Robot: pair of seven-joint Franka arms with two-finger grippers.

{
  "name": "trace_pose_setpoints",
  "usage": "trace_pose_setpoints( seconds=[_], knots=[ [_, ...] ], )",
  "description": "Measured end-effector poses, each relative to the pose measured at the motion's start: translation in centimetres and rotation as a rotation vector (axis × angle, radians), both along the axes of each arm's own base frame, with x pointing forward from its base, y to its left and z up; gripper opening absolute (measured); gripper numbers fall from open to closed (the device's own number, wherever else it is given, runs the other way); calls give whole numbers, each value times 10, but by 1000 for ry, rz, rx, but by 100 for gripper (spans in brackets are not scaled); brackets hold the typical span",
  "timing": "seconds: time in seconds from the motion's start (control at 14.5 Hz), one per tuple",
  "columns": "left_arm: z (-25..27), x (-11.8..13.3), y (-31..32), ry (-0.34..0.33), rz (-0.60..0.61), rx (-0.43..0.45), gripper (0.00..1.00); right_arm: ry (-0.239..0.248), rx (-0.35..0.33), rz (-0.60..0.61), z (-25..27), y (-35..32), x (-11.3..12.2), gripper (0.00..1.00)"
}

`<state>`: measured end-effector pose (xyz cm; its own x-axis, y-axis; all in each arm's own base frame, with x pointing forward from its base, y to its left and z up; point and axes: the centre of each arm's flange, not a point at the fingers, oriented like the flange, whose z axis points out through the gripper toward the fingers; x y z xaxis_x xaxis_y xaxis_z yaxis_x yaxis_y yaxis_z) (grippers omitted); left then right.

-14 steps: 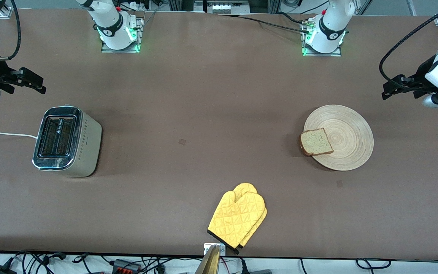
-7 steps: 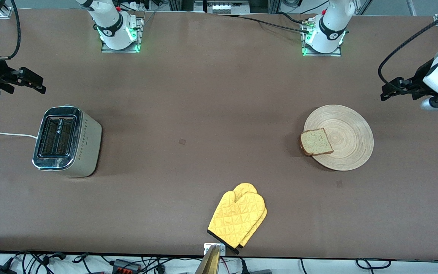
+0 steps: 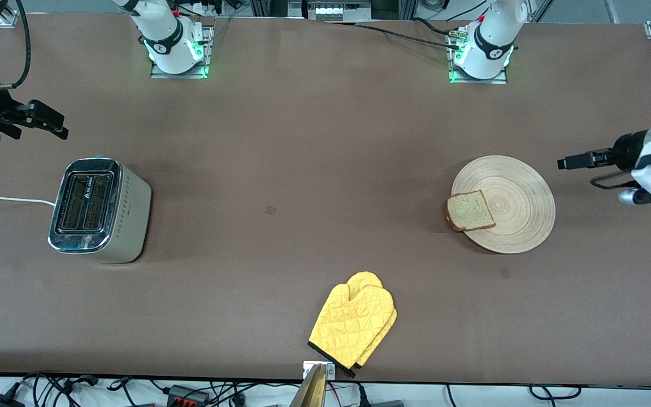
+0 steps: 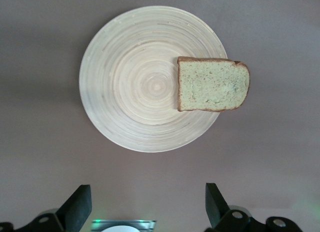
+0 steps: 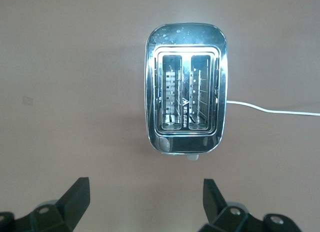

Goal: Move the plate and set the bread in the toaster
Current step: 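Reach the left gripper to the wooden plate rim and grip it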

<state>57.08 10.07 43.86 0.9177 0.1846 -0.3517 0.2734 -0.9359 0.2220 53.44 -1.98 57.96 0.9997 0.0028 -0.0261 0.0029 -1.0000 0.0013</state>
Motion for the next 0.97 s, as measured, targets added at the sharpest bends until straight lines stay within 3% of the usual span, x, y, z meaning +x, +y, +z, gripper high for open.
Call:
trace_pose_setpoints(
  seconds=[0.21,0.34,0.97],
  knots=[
    [-60,1,55,13,27,-159,100,0,0,0,0,0,0,100],
    [-104,3,75,18,28,-220,100,0,0,0,0,0,0,100],
    [-226,-8,139,-73,-22,-358,100,0,0,2,0,1,0,100]
  ],
)
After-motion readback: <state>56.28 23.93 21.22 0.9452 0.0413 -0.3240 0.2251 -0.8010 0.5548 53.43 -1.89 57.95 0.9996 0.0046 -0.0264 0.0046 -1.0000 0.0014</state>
